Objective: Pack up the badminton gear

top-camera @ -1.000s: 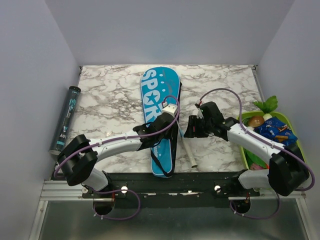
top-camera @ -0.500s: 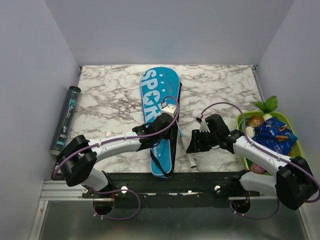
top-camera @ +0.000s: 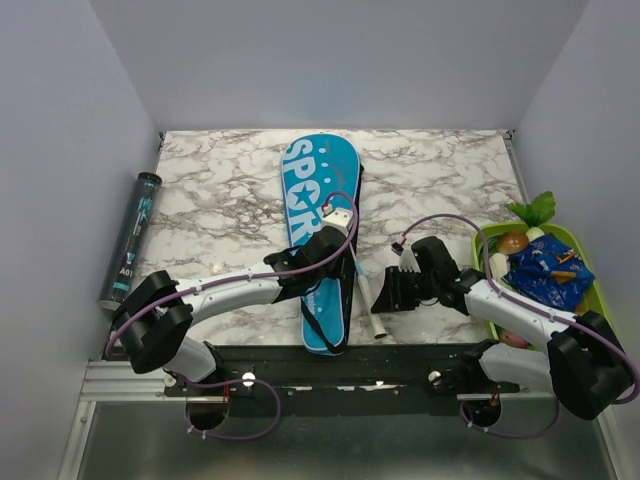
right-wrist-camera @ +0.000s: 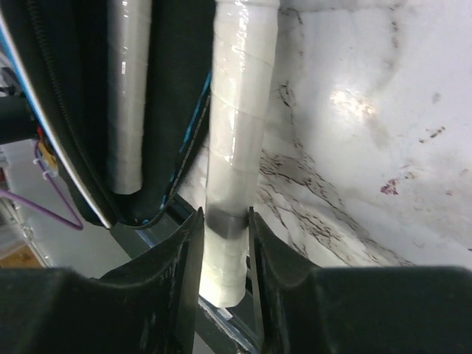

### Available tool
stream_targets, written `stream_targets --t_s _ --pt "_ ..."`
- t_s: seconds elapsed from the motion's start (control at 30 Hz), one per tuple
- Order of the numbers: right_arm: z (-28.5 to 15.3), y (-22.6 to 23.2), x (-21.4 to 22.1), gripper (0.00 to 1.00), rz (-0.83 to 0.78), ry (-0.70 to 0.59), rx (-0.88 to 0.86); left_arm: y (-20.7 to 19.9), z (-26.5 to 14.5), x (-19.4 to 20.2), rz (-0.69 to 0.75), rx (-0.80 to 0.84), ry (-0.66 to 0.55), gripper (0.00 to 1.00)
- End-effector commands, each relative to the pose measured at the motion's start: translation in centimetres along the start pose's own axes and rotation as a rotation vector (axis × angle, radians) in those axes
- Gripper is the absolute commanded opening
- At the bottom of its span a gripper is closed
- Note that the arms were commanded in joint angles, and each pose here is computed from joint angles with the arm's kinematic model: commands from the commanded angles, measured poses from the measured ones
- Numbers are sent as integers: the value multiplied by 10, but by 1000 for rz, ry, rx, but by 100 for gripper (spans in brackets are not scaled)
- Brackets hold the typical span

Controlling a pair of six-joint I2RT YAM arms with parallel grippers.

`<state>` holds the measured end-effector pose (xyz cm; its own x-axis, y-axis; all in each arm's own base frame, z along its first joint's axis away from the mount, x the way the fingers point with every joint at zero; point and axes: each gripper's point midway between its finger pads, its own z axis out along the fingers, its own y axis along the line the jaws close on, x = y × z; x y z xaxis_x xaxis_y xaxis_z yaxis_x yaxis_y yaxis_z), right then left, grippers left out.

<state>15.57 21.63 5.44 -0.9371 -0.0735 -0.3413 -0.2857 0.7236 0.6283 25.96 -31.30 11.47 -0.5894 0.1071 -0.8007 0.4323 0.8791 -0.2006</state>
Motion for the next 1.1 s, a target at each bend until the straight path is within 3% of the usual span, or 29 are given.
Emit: stream_targets --t_s 0.0,0.23,0.47,0.83,1.07 --pt "3 16 3 35 6 6 -100 -10 -5 -26 -34 44 -101 0" --pt "7 19 3 31 31 -3 -134 -17 -2 -27 -42 78 -107 7" --pt "10 1 4 41 52 -28 -49 -15 -3 -25 -35 76 -105 8" --pt "18 12 11 41 86 -15 -155 -16 -2 -26 -48 81 -117 9" --pt "20 24 10 42 113 -15 -231 -26 -3 -31 -35 144 -133 33"
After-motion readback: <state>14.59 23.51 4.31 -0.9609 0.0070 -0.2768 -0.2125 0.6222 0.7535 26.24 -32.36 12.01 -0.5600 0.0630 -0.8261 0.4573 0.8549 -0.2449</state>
